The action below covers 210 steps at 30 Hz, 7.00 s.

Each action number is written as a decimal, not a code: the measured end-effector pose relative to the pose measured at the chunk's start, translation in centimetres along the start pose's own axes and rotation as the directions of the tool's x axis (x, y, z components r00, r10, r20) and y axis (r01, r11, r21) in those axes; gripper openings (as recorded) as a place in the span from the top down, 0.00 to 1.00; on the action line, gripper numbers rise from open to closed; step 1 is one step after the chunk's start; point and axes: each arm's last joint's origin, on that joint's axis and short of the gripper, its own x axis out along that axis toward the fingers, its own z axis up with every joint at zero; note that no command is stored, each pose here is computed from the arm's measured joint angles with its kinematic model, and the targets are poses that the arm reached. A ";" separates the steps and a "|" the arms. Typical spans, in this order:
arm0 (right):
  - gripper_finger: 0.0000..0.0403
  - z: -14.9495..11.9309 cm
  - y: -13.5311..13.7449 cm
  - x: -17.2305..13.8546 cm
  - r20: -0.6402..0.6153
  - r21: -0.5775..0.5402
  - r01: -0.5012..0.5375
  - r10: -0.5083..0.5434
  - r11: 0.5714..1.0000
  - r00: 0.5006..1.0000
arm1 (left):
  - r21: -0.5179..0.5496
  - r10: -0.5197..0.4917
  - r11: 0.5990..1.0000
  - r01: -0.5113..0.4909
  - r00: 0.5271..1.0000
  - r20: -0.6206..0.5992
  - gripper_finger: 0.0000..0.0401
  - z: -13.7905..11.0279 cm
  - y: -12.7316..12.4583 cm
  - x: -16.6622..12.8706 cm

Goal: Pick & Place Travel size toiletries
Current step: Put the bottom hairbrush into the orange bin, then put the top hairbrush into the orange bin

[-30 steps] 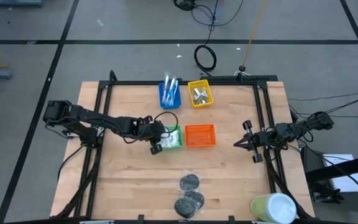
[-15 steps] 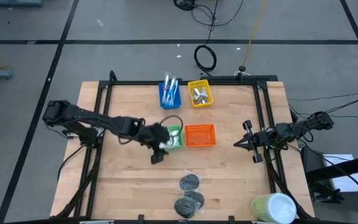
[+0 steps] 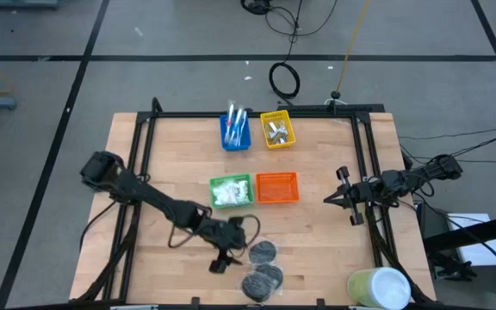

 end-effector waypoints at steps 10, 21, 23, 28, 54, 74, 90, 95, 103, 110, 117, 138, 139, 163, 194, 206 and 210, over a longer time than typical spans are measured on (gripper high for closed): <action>1.00 0.0 0.0 0.0 0.000 0.000 0.000 0.000 1.000 1.000 | -0.115 -0.120 0.986 0.119 0.993 -0.002 0.34 -2.8 -0.4 5.7; 1.00 0.0 0.0 0.0 0.000 0.000 0.000 0.000 1.000 1.000 | -0.198 -0.064 0.979 0.056 0.997 -0.034 0.34 -4.3 0.7 7.4; 1.00 0.0 0.0 0.0 0.000 0.000 0.000 0.000 1.000 1.000 | -0.213 -0.049 0.976 0.042 0.998 -0.030 0.35 -4.2 0.8 7.4; 1.00 0.0 0.0 0.0 0.000 0.000 0.000 0.000 1.000 1.000 | -0.229 -0.053 0.972 0.045 0.998 -0.028 0.51 -4.1 0.9 7.3; 1.00 0.0 0.0 0.0 0.000 0.000 0.000 0.000 1.000 1.000 | 0.053 -0.014 0.999 -0.001 0.959 0.284 1.00 3.5 1.6 -2.0; 1.00 0.0 0.0 0.0 -0.001 0.000 0.000 0.000 1.000 1.000 | -0.010 0.457 0.879 -0.478 0.835 0.305 1.00 3.6 15.0 -4.3; 1.00 0.0 0.0 0.0 0.000 0.000 0.000 0.000 1.000 1.000 | -0.123 0.498 0.867 -0.483 0.826 0.262 0.87 2.9 16.9 -4.3; 1.00 0.0 0.0 0.0 0.000 0.000 0.000 0.000 1.000 1.000 | -0.133 0.563 0.826 -0.548 0.789 0.247 0.66 3.1 16.2 -4.9; 1.00 0.0 0.0 0.0 0.000 0.000 0.000 0.000 1.000 1.000 | -0.055 0.456 0.884 -0.464 0.832 0.315 0.43 4.8 11.7 -6.7; 1.00 0.0 0.0 0.0 0.000 0.000 0.000 0.000 1.000 1.000 | 0.094 0.264 0.945 -0.312 0.902 0.342 0.39 5.1 6.2 -6.0; 1.00 0.0 0.0 0.0 0.000 0.000 0.000 0.000 1.000 1.000 | 0.056 0.209 0.973 -0.226 0.954 0.213 0.39 3.0 3.9 -2.7; 1.00 0.0 0.0 0.0 0.000 0.000 0.000 0.000 1.000 1.000 | -0.192 0.209 0.959 -0.210 0.978 -0.028 0.39 -2.9 7.4 5.5; 1.00 0.0 0.0 0.0 -0.001 0.000 0.000 0.000 1.000 1.000 | -0.200 0.199 0.959 -0.202 0.979 -0.033 0.39 -3.0 7.5 5.6; 1.00 0.0 0.0 0.0 0.000 0.000 0.000 0.000 1.000 1.000 | -0.219 0.172 0.959 -0.180 0.984 -0.055 0.98 -3.4 8.6 5.8; 1.00 0.0 0.0 0.0 0.000 0.000 0.000 0.000 1.000 1.000 | 0.050 0.394 0.891 -0.452 0.822 0.410 1.00 5.9 9.6 -7.4; 1.00 0.0 0.0 0.0 -0.001 0.000 0.000 0.000 1.000 1.000 | -0.093 0.471 0.873 -0.479 0.778 0.416 1.00 5.3 14.6 -6.8; 1.00 0.0 0.0 0.0 -0.002 0.000 0.000 0.000 1.000 1.000 | -0.128 0.484 0.871 -0.475 0.779 0.399 1.00 4.5 15.9 -5.1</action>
